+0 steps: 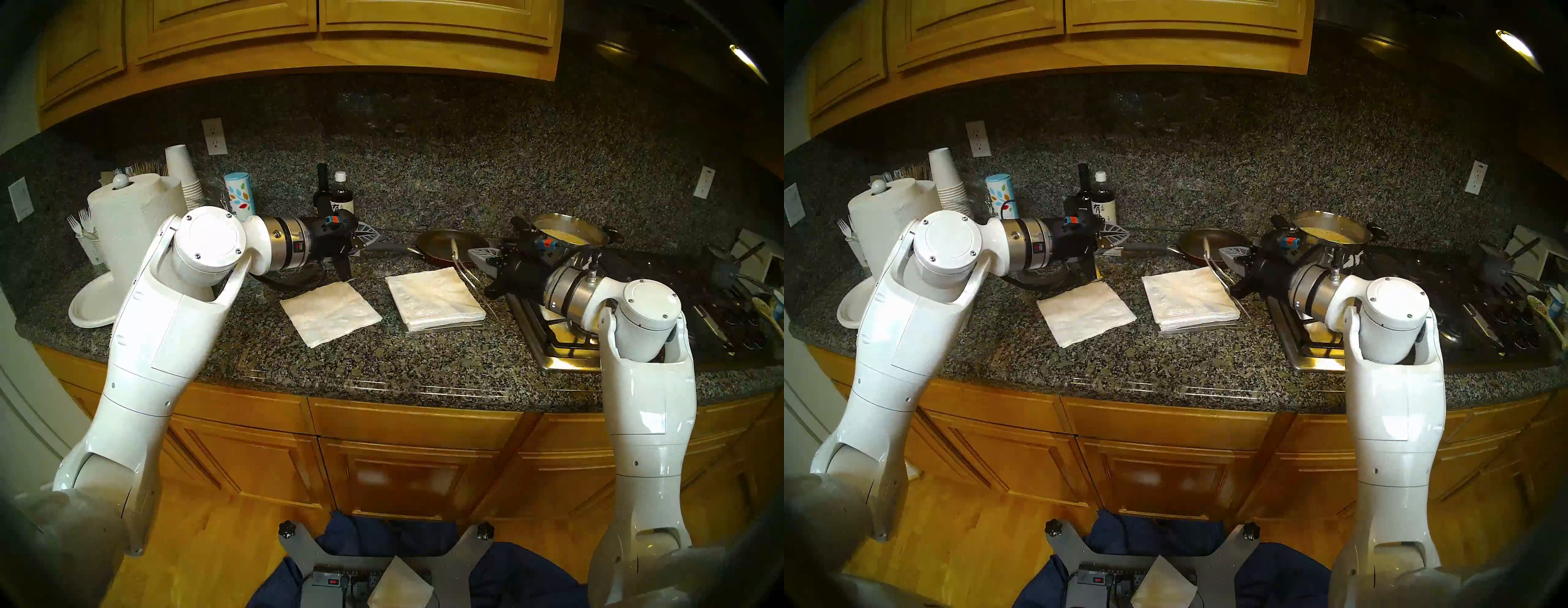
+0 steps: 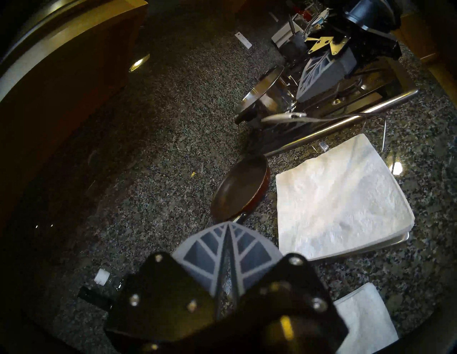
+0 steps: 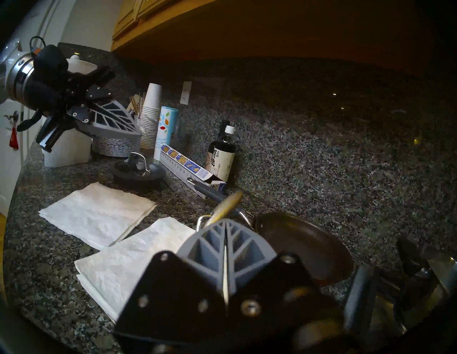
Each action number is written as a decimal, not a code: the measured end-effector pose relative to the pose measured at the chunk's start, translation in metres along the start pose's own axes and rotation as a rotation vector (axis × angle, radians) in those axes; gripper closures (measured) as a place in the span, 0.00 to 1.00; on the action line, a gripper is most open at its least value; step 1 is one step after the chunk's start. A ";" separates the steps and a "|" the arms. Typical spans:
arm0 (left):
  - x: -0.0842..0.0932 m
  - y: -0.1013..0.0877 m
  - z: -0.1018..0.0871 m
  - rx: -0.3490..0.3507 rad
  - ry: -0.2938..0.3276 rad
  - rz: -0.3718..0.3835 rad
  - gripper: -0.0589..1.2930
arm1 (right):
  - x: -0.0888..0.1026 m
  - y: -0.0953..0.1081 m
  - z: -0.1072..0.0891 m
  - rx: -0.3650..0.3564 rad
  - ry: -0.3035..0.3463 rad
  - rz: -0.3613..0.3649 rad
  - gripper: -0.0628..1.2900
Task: Take napkin out of napkin holder
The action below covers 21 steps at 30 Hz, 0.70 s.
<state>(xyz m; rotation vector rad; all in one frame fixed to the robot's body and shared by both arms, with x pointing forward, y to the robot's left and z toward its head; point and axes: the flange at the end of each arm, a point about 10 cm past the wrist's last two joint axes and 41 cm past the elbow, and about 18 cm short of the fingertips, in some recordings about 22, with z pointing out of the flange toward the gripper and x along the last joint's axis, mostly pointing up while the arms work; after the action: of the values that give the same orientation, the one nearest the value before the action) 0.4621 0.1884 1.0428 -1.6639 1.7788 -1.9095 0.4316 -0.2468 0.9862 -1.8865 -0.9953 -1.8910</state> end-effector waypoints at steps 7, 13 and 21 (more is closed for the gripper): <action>-0.005 0.002 -0.007 0.007 -0.014 -0.012 0.87 | 0.006 0.004 0.009 0.001 0.011 -0.010 0.98; -0.008 0.007 -0.006 -0.002 -0.007 -0.027 0.87 | 0.021 0.012 -0.010 -0.042 0.042 -0.043 0.98; -0.009 0.023 0.011 -0.045 0.028 -0.051 0.87 | 0.030 0.009 -0.041 -0.078 0.063 -0.063 0.98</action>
<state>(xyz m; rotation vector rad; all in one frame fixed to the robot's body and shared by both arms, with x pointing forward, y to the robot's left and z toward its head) 0.4594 0.1789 1.0178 -1.7221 1.8193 -1.9368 0.4030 -0.2720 1.0214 -1.8450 -0.9852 -2.0400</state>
